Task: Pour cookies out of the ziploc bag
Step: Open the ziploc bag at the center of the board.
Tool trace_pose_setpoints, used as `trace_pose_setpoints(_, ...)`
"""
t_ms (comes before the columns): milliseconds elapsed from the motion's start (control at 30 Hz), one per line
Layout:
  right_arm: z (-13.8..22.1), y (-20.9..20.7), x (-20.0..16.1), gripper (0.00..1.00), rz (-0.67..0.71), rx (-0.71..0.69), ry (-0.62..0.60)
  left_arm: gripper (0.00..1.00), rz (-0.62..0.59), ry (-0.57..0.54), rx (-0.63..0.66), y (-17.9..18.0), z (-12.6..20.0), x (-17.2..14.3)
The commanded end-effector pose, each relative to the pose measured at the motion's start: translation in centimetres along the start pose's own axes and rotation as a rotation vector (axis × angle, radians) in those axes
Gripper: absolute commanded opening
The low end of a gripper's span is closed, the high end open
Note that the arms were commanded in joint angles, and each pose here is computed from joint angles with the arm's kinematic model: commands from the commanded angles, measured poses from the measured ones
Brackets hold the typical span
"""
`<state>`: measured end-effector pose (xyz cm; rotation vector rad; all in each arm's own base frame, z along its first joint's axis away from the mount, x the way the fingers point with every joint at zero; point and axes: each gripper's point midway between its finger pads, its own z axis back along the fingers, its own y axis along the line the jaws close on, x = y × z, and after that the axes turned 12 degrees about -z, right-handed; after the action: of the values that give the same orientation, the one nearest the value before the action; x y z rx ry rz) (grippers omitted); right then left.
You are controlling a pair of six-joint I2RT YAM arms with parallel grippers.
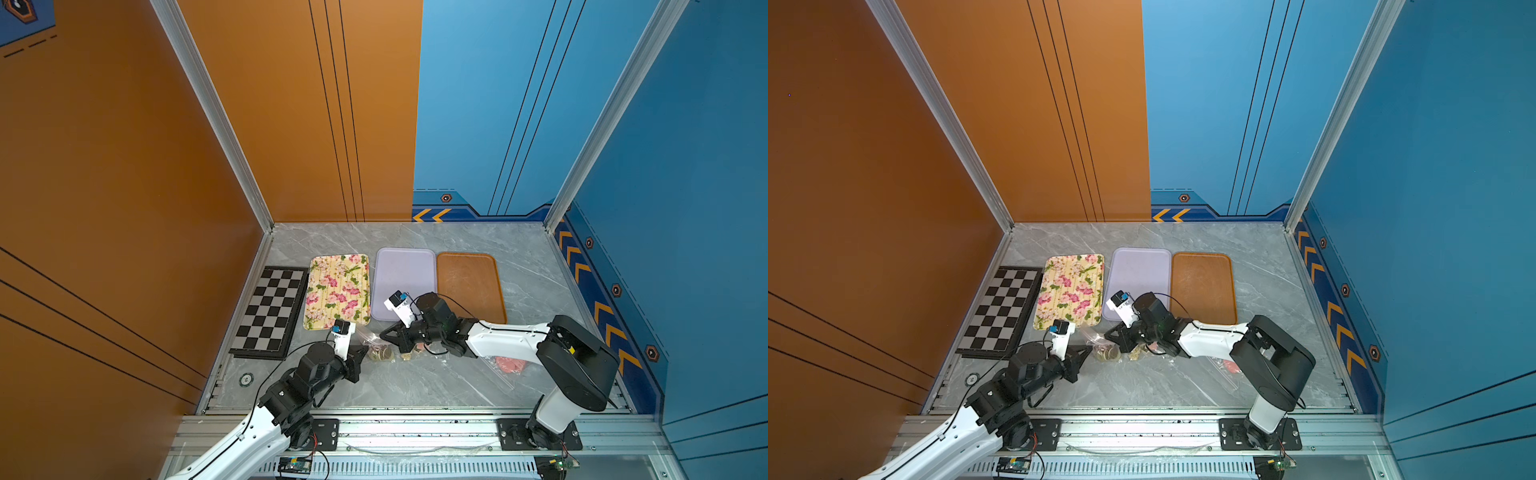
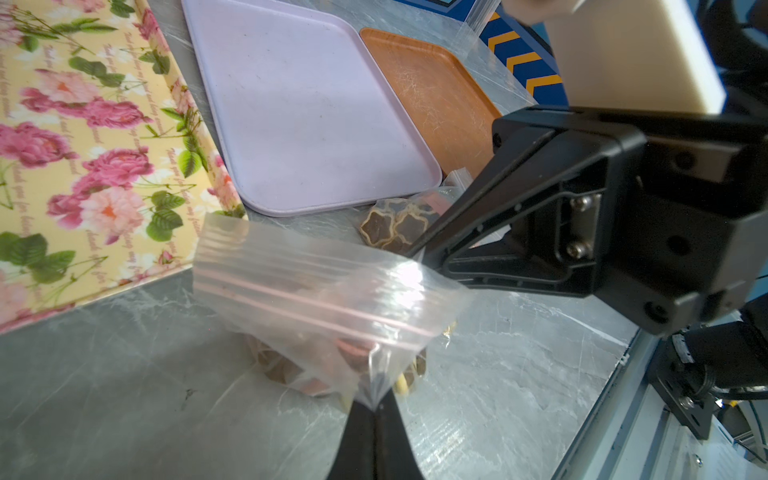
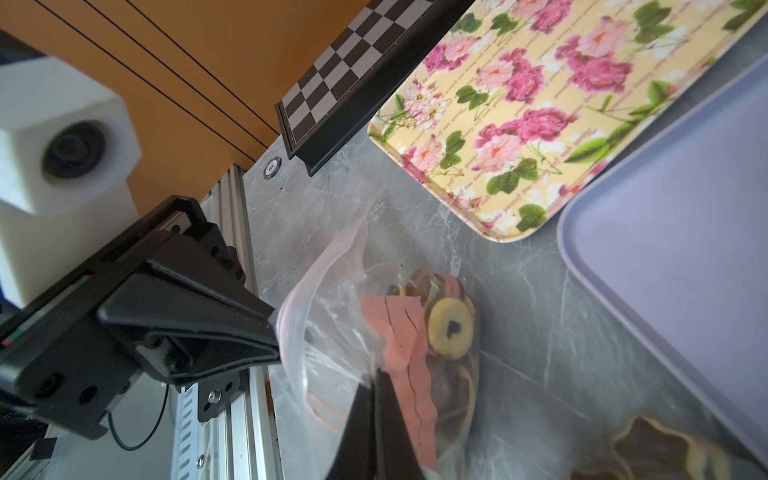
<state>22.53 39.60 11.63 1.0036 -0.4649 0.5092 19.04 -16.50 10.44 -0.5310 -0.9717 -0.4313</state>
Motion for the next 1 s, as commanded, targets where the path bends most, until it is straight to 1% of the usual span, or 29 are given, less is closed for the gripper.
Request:
trace_pose_setpoints(0, 0.6, -1.1, 0.9, 0.0, -0.018, -0.024, -0.037, 0.0, -0.003, 0.005, 0.013, 0.2, 0.1, 0.0)
trace_pose_setpoints(67, 0.3, -1.3, 0.8, 0.0, -0.028, -0.03, -0.035, 0.0, -0.003, 0.006, 0.01, 0.1, 0.1, 0.0)
trace_pose_setpoints(200, 0.7, -3.9, 0.9, 0.0, -0.051, -0.177, -0.041, 0.0, 0.0, 0.009, 0.021, 0.3, 0.0, -0.1)
trace_pose_setpoints(300, 1.4, -5.6, 0.9, 0.0, -0.079, -0.253, -0.052, 0.0, 0.014, 0.016, 0.055, 0.8, 0.2, -0.2)
trace_pose_setpoints(400, 1.9, -6.3, 1.3, 0.0, -0.102, -0.272, -0.075, 0.0, 0.03, 0.022, 0.092, 1.4, 0.4, 0.0)
trace_pose_setpoints(533, 2.4, -6.8, 1.5, 0.0, -0.112, -0.295, -0.09, 0.0, 0.056, 0.06, 0.138, 2.2, 0.6, -0.8)
trace_pose_setpoints(833, 2.8, -7.0, 1.7, 0.0, -0.124, -0.292, -0.101, 0.0, 0.058, 0.069, 0.123, 1.9, 0.5, -1.0)
trace_pose_setpoints(900, 2.6, -5.9, 2.0, 0.0, -0.109, -0.224, -0.111, 0.0, 0.053, 0.067, 0.108, 1.7, 0.5, -0.9)
trace_pose_setpoints(967, 1.9, -3.8, 2.0, 0.02, -0.088, -0.111, -0.089, 0.0, 0.049, 0.061, 0.098, 1.5, 0.5, -0.7)
